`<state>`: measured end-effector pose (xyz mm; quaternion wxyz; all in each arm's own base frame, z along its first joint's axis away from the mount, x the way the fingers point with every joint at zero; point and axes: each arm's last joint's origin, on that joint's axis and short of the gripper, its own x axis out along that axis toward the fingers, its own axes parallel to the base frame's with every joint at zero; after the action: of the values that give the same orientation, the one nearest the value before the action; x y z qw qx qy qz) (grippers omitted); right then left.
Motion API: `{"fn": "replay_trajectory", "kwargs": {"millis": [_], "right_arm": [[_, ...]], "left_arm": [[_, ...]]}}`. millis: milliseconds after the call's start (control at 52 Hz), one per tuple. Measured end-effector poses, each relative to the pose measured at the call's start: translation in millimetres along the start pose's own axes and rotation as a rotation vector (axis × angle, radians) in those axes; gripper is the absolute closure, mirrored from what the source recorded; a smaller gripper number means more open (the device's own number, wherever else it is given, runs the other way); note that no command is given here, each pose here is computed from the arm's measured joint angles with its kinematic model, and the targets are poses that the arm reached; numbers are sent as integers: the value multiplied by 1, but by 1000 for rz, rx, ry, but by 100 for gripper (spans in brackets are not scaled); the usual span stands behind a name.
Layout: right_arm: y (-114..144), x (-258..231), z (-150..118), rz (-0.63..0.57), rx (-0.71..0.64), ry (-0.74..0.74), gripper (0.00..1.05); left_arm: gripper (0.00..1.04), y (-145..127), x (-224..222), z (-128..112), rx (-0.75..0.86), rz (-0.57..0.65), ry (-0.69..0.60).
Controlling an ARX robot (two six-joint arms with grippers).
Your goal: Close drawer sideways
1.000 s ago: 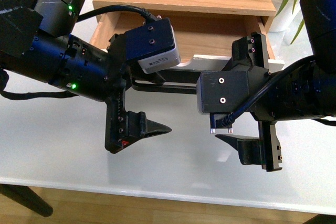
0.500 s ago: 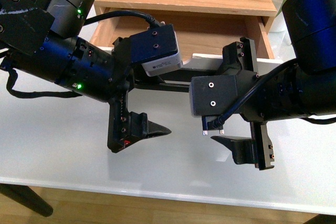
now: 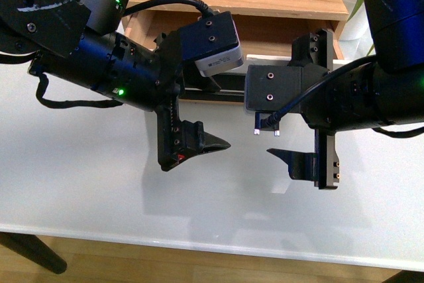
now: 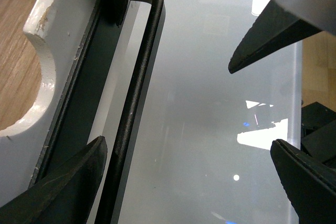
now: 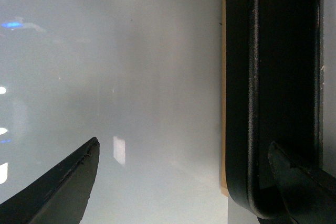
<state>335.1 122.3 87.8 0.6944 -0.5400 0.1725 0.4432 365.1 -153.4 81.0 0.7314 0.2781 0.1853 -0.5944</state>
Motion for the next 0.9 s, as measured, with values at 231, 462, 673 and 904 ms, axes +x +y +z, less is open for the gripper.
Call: {"fn": "replay_trajectory", "kwargs": {"millis": [231,462,673,904], "right_arm": [[-6,11,-1,8,-2,-8,9],[-27,26,-3,-36,1,25,9],[-44,37,-9,-66,11,38,9],[-57,47,-13,-94,15,50,9]], "left_arm": [[9,12,10,-3,-30,-11,9],[9,40,21,0,-31,21,5],[9,62,28,2,-35,38,0],[9,79,34,2,-35,71,-4]]}}
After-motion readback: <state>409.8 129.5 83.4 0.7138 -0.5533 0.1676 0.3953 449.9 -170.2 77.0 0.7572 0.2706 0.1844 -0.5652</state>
